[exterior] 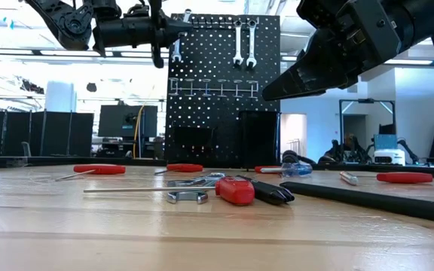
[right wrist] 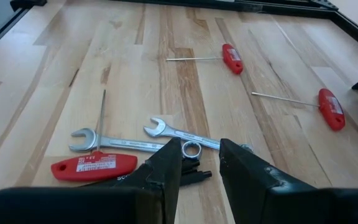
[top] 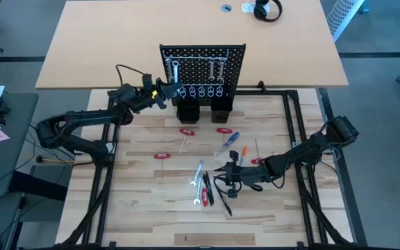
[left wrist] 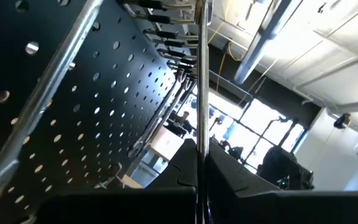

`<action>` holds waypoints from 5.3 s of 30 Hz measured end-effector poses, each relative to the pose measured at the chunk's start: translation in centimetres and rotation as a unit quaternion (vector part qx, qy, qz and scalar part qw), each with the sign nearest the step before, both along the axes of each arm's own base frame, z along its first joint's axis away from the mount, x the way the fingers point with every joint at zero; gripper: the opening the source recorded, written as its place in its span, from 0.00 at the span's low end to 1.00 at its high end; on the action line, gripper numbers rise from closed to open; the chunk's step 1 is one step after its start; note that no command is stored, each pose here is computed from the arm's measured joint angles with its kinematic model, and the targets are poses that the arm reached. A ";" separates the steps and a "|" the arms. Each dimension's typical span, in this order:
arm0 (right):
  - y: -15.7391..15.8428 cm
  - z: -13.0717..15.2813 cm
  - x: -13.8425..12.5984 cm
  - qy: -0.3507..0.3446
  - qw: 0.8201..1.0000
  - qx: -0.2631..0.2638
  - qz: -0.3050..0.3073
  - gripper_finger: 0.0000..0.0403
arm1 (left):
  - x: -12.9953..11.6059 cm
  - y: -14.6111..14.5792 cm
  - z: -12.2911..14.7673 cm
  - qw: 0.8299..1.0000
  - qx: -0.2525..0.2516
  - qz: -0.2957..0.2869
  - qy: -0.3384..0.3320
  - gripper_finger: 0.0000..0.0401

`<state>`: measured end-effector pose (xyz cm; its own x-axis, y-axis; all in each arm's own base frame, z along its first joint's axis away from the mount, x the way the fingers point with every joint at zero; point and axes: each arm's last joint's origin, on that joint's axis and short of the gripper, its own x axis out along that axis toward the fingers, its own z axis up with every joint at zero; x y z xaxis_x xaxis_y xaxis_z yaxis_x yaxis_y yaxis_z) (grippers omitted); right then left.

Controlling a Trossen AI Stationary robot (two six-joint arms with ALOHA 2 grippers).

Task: Hang tools onto peg board
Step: Hang the wrench on the peg board

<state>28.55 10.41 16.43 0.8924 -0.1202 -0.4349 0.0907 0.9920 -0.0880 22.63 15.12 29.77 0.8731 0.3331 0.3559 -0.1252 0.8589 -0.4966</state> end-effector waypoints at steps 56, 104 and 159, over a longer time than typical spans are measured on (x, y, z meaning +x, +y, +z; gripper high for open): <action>0.0 0.1 0.1 -0.005 1.000 0.002 -0.001 0.29 | 0.7 1.1 0.9 0.997 -0.055 0.012 0.043 0.00; 0.0 -0.1 0.0 0.002 1.000 0.000 0.001 0.29 | 2.6 -1.7 -2.8 0.968 -0.093 -0.045 0.231 0.51; -14.6 -9.4 10.4 0.081 0.934 0.043 0.345 0.53 | 6.7 -24.9 -15.7 0.833 0.114 -0.034 0.540 0.51</action>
<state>38.94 -4.18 7.01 0.6659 0.5015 -0.5524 -0.5809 0.8131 0.0379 29.35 -9.80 14.09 0.7396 0.3002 -0.6024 -0.3401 0.9390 0.0504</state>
